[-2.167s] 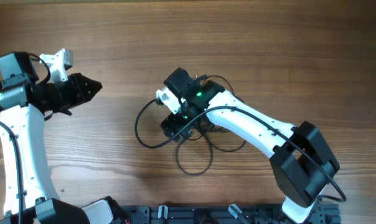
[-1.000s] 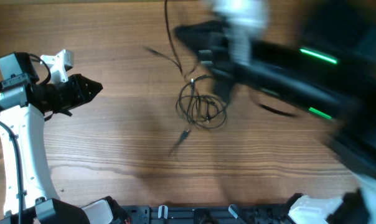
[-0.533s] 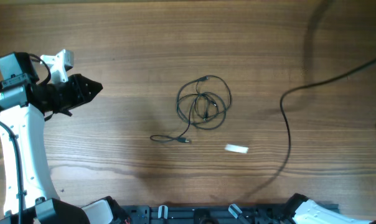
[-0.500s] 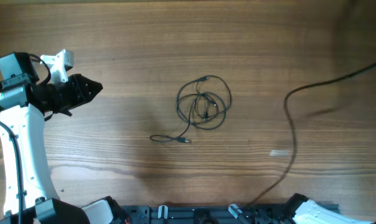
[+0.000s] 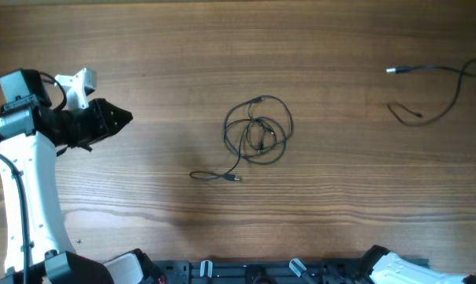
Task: Untangle cables
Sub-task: 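Pull the grasped cable far rightward with the right gripper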
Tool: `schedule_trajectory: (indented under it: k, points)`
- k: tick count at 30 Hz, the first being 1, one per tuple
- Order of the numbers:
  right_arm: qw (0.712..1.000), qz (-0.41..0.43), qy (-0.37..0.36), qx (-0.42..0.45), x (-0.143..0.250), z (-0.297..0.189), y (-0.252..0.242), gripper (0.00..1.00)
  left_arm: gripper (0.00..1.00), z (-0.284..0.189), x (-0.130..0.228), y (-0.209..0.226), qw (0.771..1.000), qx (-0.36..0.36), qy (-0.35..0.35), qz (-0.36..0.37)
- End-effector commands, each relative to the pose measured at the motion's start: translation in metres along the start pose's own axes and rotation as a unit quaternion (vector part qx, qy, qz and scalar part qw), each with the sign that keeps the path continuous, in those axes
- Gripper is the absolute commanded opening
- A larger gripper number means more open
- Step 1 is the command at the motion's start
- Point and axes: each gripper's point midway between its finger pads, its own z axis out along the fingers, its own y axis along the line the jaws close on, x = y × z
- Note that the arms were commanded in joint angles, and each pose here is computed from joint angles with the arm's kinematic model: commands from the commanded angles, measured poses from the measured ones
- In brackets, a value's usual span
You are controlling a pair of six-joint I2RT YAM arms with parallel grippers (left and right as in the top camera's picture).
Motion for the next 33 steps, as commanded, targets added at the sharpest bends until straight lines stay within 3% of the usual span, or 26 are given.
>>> schedule_trajectory:
  k: [1, 7, 12, 22, 25, 33]
  points:
    - [0.998, -0.022, 0.017, 0.062, 0.003, -0.002, -0.024, 0.04, 0.14, -0.004, 0.003, -0.005, 1.000, 0.001, 0.000, 0.017]
    - [0.996, 0.003, 0.013, 0.086, 0.003, 0.002, -0.031, 0.04, 0.14, -0.004, 0.004, -0.005, 1.000, 0.001, 0.002, 0.015]
    - [0.997, -0.008, 0.029, 0.070, 0.012, 0.030, 0.001, 0.04, 0.14, -0.004, 0.004, -0.005, 1.000, 0.001, 0.003, 0.015]
    - [0.988, -0.024, 0.133, 0.074, 0.097, 0.132, 0.040, 0.04, 0.14, -0.004, 0.010, -0.005, 1.000, 0.002, 0.013, 0.017]
    - [0.987, 0.012, 0.149, 0.067, 0.120, 0.156, 0.021, 0.04, 0.14, -0.004, 0.010, -0.005, 1.000, 0.002, 0.013, 0.017]
    - [0.950, 0.240, 0.178, 0.087, 0.189, 0.166, -0.123, 0.04, 0.14, -0.004, 0.010, -0.005, 1.000, 0.002, 0.013, 0.017]
